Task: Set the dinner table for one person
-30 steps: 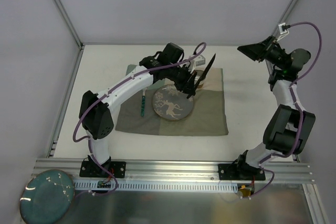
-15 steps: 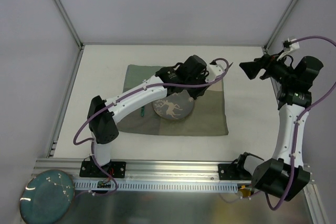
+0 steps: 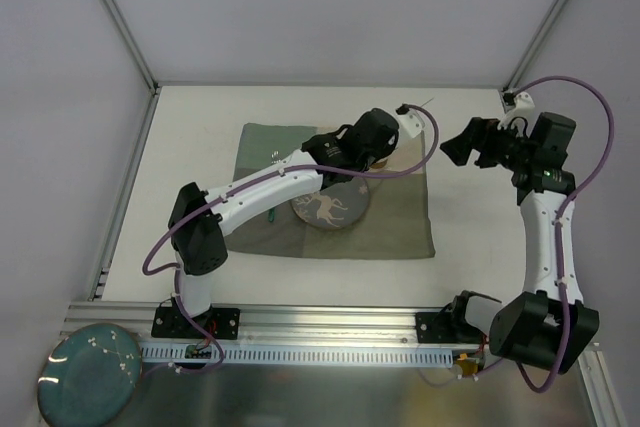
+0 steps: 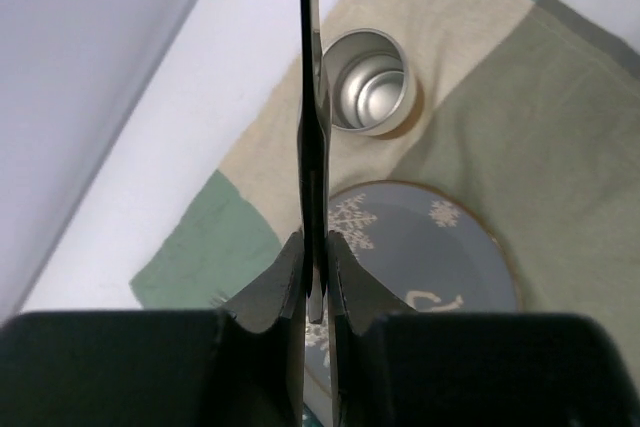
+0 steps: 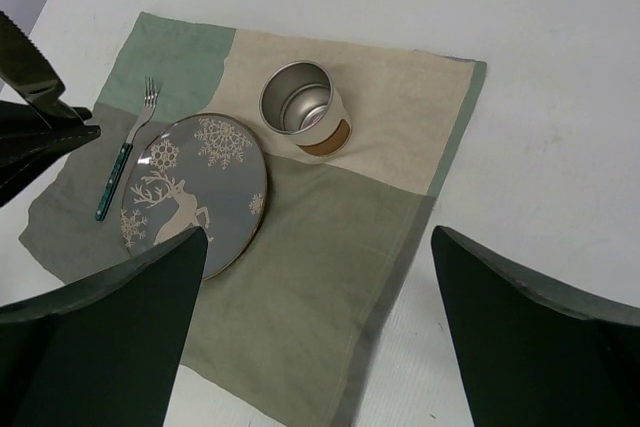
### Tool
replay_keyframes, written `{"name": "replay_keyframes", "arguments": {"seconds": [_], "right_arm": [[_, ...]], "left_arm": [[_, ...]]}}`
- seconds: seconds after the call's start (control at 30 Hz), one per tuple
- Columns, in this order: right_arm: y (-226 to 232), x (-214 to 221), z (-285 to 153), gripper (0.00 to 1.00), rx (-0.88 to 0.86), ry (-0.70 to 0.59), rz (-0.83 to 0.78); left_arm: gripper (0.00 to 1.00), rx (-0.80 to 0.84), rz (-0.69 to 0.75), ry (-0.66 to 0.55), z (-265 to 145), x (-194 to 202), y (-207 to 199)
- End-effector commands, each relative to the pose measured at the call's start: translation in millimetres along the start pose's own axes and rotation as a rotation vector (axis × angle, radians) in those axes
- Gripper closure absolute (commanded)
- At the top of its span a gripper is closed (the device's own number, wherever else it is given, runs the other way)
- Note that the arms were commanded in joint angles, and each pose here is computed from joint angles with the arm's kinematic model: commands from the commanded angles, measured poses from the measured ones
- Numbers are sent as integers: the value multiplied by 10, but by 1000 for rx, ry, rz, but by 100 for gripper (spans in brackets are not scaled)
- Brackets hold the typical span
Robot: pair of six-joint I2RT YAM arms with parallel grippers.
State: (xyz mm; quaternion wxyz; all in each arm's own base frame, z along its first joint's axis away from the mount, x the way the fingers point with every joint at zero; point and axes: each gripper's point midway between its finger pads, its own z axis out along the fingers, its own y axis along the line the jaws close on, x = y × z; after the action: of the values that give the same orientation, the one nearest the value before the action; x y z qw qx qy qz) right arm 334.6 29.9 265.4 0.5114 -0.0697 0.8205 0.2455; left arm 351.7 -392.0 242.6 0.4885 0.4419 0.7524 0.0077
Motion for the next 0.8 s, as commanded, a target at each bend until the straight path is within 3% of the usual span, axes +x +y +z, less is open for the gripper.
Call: {"name": "replay_keyframes", "arguments": {"seconds": [0.0, 0.23, 0.5, 0.77], "right_arm": [[18, 26, 155, 1, 18, 34, 15], [177, -76, 462, 1, -8, 35, 31], [351, -663, 420, 1, -12, -55, -12], [528, -861, 389, 1, -50, -68, 8]], "left_arm": [[100, -157, 47, -98, -150, -298, 288], [100, -286, 119, -141, -148, -381, 445], [100, -326, 134, -138, -168, -308, 552], [100, -328, 125, -134, -164, -283, 560]]}}
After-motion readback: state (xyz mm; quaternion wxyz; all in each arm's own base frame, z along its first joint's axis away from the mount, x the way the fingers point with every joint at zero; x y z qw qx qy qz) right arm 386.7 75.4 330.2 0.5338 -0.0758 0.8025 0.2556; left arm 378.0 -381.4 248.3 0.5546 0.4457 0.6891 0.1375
